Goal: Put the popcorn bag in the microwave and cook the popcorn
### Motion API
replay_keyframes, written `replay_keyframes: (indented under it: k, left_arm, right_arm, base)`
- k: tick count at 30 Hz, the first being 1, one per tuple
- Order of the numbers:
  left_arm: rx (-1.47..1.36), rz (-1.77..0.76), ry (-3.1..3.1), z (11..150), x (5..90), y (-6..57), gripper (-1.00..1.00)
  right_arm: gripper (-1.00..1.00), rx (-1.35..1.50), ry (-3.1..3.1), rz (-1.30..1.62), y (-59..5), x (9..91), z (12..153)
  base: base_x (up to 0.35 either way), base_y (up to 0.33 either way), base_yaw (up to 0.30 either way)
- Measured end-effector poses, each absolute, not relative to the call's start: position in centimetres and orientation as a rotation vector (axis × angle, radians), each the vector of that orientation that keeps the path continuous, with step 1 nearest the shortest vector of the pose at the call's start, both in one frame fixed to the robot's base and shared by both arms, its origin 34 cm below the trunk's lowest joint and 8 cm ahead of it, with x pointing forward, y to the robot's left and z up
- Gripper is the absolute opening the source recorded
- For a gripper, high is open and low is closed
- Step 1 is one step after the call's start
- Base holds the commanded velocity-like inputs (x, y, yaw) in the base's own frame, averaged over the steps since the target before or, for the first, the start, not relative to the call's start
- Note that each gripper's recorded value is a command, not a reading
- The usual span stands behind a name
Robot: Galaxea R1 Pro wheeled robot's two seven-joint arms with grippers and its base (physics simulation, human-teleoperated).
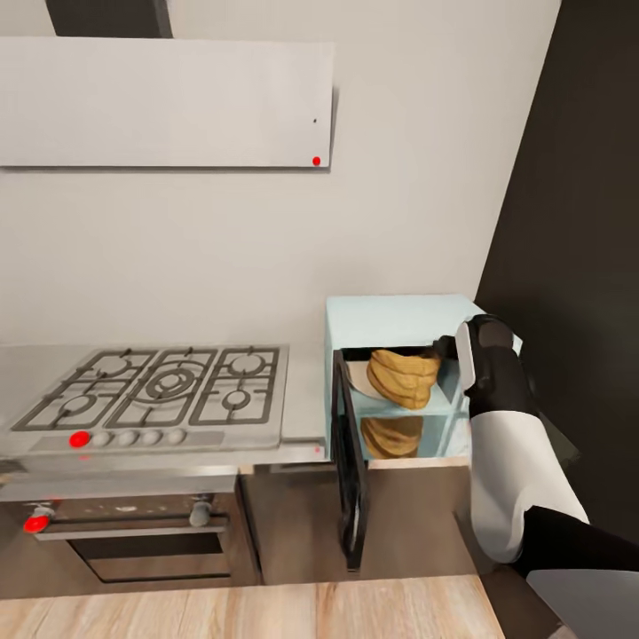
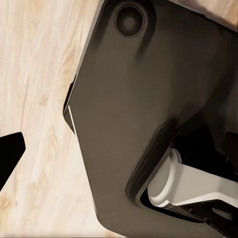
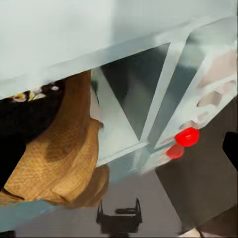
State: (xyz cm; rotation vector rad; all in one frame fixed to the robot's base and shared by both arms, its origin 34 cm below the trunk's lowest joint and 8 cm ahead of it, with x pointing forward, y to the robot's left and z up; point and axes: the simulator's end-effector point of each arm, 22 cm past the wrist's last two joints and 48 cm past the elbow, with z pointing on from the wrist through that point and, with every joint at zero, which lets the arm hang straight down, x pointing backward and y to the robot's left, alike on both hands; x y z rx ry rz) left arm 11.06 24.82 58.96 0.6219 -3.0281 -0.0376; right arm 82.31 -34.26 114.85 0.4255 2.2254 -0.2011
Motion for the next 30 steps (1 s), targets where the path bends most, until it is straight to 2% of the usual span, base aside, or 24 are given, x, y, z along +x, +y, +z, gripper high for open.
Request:
replay_keyframes:
  k: [8,12,16,30]
  left_arm:
    - [0.624,-0.040,-3.028,59.0,11.1,25.0,1.00]
    - [0.625,-0.042,-3.029,59.0,11.1,25.1,1.00]
    - [0.625,-0.042,-3.030,59.0,11.1,25.1,1.00]
    - [0.627,-0.042,-3.031,59.0,11.2,25.1,1.00]
  right_arm:
    - [1.00,0.394,2.287,-0.164,-33.0,81.4,111.2]
    - [1.00,0.237,2.385,-0.027,-28.2,79.6,105.2]
    - [1.00,0.085,2.296,-0.016,-25.0,79.8,103.2]
    - [1.00,0.115,1.864,0.001,-25.3,81.0,103.3]
  base:
    - [-0.325,0.000,0.000]
    - [-0.201,0.000,0.000]
    - [-0.030,0.000,0.000]
    - [0.000,0.000,0.000]
